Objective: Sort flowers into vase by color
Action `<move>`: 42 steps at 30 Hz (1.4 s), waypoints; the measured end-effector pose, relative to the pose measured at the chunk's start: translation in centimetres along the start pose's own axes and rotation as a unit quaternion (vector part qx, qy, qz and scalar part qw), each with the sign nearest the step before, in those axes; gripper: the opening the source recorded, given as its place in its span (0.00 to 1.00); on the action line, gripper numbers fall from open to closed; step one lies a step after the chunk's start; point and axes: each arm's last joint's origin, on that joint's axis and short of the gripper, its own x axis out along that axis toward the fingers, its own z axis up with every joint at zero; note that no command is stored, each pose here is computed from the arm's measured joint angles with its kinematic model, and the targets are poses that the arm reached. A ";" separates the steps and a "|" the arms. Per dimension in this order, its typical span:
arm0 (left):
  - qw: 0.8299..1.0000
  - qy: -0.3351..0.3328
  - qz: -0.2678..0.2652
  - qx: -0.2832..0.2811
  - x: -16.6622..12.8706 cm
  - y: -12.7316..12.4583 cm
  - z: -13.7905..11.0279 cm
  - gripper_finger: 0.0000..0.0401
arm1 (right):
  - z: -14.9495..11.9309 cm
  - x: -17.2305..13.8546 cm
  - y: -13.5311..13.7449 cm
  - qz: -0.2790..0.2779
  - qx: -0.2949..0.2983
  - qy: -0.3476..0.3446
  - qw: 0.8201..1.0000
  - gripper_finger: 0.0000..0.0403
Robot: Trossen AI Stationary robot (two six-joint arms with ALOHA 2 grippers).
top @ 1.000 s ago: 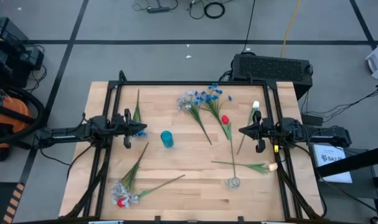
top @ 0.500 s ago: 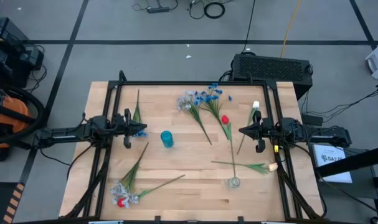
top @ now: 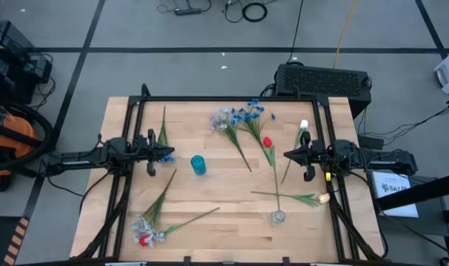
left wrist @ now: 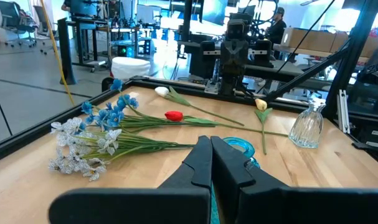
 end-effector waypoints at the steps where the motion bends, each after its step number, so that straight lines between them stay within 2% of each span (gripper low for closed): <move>1: 1.000 0.000 0.000 0.000 0.0 0.0 0.0 0.01 | 0.0 0.0 0.0 0.000 0.000 0.000 1.000 0.00; 5: 1.000 0.000 0.000 0.000 0.0 0.0 0.0 0.01 | 0.0 0.0 0.0 0.000 -0.003 0.000 1.000 0.00; 11: 1.000 0.000 0.000 0.000 0.0 0.0 0.0 0.01 | -0.3 0.3 0.0 -0.003 -0.066 0.018 0.998 0.00; 16: 1.000 0.000 0.000 0.000 0.0 0.0 0.0 0.01 | 0.1 1.0 0.0 -0.005 -0.071 0.002 0.997 0.00; 18: 1.000 0.000 0.000 0.000 0.0 0.0 0.0 0.01 | 0.6 1.4 0.0 -0.026 -0.064 -0.007 0.998 0.00; 22: 1.000 0.000 0.000 0.000 0.0 0.0 0.0 0.01 | 2.0 2.6 -0.2 -0.103 -0.051 0.012 0.993 0.00; 30: 1.000 0.000 0.000 0.000 0.0 0.0 0.0 0.01 | 7.5 7.8 0.5 -0.189 -0.068 0.050 0.978 0.00; 33: 1.000 0.000 0.000 0.000 0.0 0.0 0.0 0.01 | 9.5 10.4 0.7 -0.223 -0.068 0.088 0.968 0.00; 36: 1.000 0.000 0.000 0.000 0.0 0.0 0.0 0.01 | 11.2 13.0 0.3 -0.273 -0.049 0.151 0.949 0.00; 42: 1.000 0.000 0.000 0.000 0.0 0.0 0.0 0.01 | 14.4 17.2 -1.9 -0.332 0.014 0.295 0.896 0.00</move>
